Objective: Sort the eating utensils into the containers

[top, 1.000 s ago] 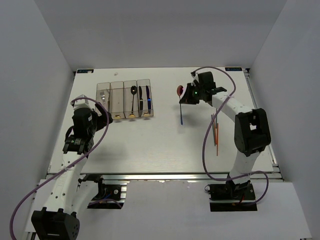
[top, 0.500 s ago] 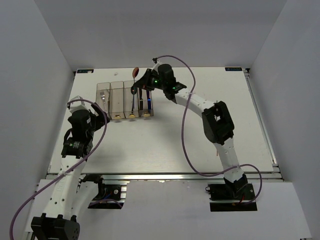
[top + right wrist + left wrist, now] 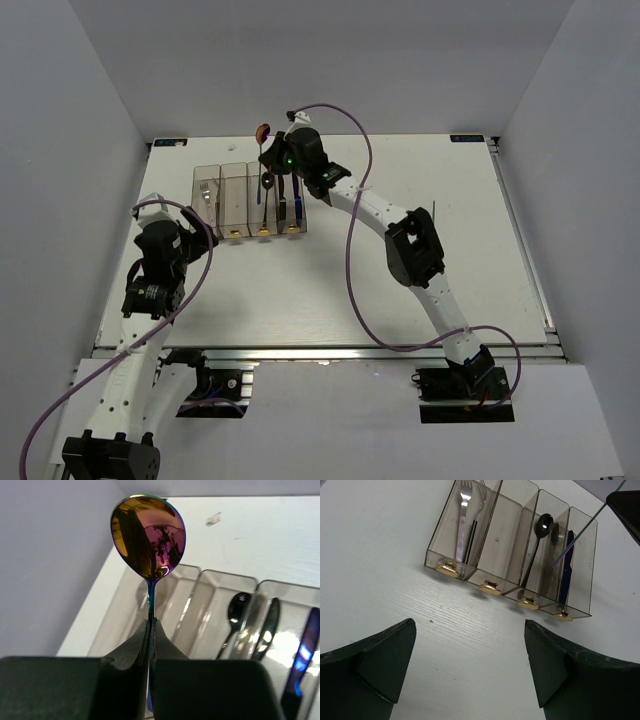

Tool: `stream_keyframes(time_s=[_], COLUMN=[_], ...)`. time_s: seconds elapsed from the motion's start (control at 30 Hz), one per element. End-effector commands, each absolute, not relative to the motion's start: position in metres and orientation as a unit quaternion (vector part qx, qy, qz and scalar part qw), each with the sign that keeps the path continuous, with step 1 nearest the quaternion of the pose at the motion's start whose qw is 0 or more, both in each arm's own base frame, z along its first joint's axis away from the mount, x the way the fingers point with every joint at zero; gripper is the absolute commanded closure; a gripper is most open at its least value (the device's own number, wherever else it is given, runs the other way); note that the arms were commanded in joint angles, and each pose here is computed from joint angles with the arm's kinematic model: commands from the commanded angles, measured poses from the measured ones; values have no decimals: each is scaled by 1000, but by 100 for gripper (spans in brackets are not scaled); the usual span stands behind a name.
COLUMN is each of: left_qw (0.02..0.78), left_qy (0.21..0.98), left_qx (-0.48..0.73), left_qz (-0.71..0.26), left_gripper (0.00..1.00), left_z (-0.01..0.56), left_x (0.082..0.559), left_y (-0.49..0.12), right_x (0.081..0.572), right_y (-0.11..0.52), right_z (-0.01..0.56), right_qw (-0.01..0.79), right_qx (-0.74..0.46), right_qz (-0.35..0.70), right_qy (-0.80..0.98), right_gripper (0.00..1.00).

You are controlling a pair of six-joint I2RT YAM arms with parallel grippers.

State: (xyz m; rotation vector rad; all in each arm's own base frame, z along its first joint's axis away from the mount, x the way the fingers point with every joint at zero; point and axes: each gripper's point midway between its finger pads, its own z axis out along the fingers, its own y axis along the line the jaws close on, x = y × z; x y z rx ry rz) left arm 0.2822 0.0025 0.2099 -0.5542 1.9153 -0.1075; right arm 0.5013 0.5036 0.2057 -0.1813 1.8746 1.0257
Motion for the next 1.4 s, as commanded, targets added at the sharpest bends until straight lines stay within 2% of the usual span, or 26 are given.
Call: stream_keyframes(time_s=[0.0,0.23,0.5,0.63,0.67,0.73,0.77,0.8,0.9,1.0,1.07,1.13,1.17,1.27,1.37], left_qw=[548,550,548,549,549,549,548,548,548,547,548,549,550,552,554], left_qy=[803,804,805,805,805,805,806,805,806,807,806,805,805,803,802], left_qx=[-226,-218,-216,-216,-215,-215,-215,-214,-214,-213,-213,-214,-214,-214,-210], left_qz=[-57,-68,-66,-67,-67,-67,-67,-67,-68,-68,-68,-68,-68,-70,-78], left_gripper=[2,2,2,2,2,2,2,2,2,2,2,2,2,2,2], left_z=[216,218,217,217,217,217,216,217,217,216,216,217,218,220,221], left_x=[282,282,283,283,283,283,282,282,283,283,283,282,282,281,281], left_y=[-2,-6,-7,-6,-7,-7,-7,-7,-7,-8,-8,-7,-7,-8,-11], right_x=[519,517,489,489,490,491,492,493,494,488,481,480,467,437,397], right_y=[495,496,514,508,508,507,509,509,508,497,471,434,409,319,216], right_z=[217,184,183,177,178,176,180,184,213,266,314,318,351,326,271], right_qw=[530,526,531,529,529,527,529,531,546,575,602,611,623,589,532], right_qx=[-88,-116,-131,-106,-104,-102,-101,-101,-102,-107,-92,-86,-80,-61,-27], right_qz=[377,348,336,328,327,324,326,327,330,330,312,246,235,139,78], right_qy=[754,768,767,776,776,779,777,775,764,741,729,748,742,794,843], right_gripper=[100,100,100,94,90,65,48,11,11,11,11,11,11,11,11])
